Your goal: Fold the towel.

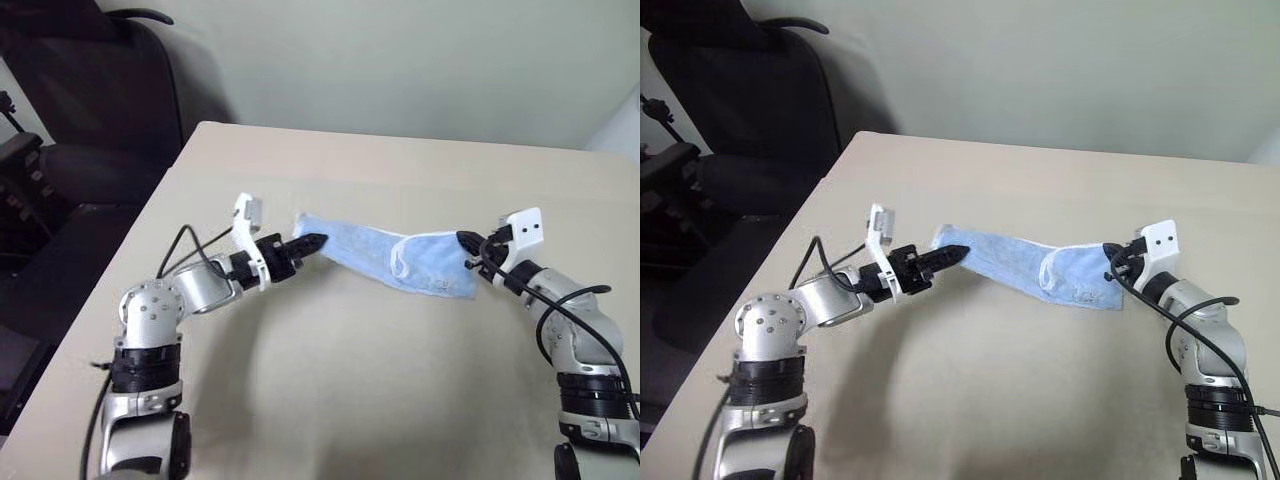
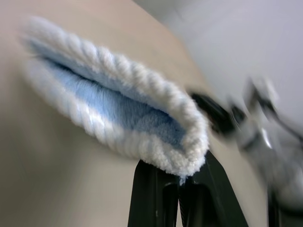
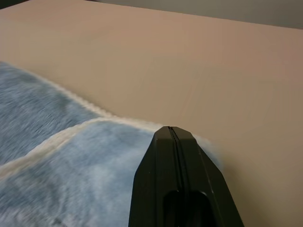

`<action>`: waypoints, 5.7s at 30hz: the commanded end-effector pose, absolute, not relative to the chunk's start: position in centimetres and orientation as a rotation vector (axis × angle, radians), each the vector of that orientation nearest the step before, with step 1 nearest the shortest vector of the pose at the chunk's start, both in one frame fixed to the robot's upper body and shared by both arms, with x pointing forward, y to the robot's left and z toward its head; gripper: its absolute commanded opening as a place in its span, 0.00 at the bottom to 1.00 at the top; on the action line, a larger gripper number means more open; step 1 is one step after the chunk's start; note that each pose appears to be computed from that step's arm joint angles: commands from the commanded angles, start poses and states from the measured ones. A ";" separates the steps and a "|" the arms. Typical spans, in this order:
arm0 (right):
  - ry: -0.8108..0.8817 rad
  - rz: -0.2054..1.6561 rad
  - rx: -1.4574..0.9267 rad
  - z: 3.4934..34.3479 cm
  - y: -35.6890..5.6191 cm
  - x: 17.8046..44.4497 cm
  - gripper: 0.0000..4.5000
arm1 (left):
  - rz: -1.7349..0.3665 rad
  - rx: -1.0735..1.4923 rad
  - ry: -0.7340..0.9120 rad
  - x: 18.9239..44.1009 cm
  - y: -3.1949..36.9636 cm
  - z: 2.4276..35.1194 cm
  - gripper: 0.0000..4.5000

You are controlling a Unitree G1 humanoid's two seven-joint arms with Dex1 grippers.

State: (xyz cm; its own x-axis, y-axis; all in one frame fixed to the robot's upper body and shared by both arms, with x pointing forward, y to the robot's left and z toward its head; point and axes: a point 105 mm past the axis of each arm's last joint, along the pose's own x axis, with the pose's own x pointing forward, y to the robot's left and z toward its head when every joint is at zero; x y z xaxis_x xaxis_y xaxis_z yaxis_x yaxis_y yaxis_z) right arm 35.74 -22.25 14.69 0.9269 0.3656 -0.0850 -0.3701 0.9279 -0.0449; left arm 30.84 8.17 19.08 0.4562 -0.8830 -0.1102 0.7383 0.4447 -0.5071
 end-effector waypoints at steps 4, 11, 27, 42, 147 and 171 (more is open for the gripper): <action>-0.043 0.249 0.005 17.9 -25.0 36.7 0.00 | -1.277 0.021 0.409 30.0 3.5 18.4 0.01; -0.111 0.155 0.046 18.8 -26.2 36.1 0.00 | -1.354 0.234 0.356 34.3 -5.8 18.5 0.01; -0.141 -0.060 0.093 18.0 -29.7 33.0 0.00 | -1.514 0.017 0.418 34.2 -10.9 17.5 0.54; -0.040 0.377 -0.108 17.7 -20.3 33.8 0.00 | -1.147 0.071 0.068 38.9 -3.7 18.3 0.11; -0.060 -0.547 0.672 14.6 -43.1 27.6 0.01 | -0.725 -0.043 0.162 37.0 8.3 12.7 0.00; -0.081 -0.654 0.779 13.5 -44.8 26.5 0.50 | -0.742 -0.037 0.166 36.9 7.6 12.5 0.00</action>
State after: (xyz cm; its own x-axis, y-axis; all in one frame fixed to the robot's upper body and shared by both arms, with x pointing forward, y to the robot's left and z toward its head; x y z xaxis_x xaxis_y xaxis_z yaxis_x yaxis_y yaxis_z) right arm 26.97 -44.19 12.16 0.8063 -0.5523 -0.2117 0.5314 0.5193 0.6693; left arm 36.81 7.88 11.32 0.7252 -0.6658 -0.1753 0.6571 0.7454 -0.1123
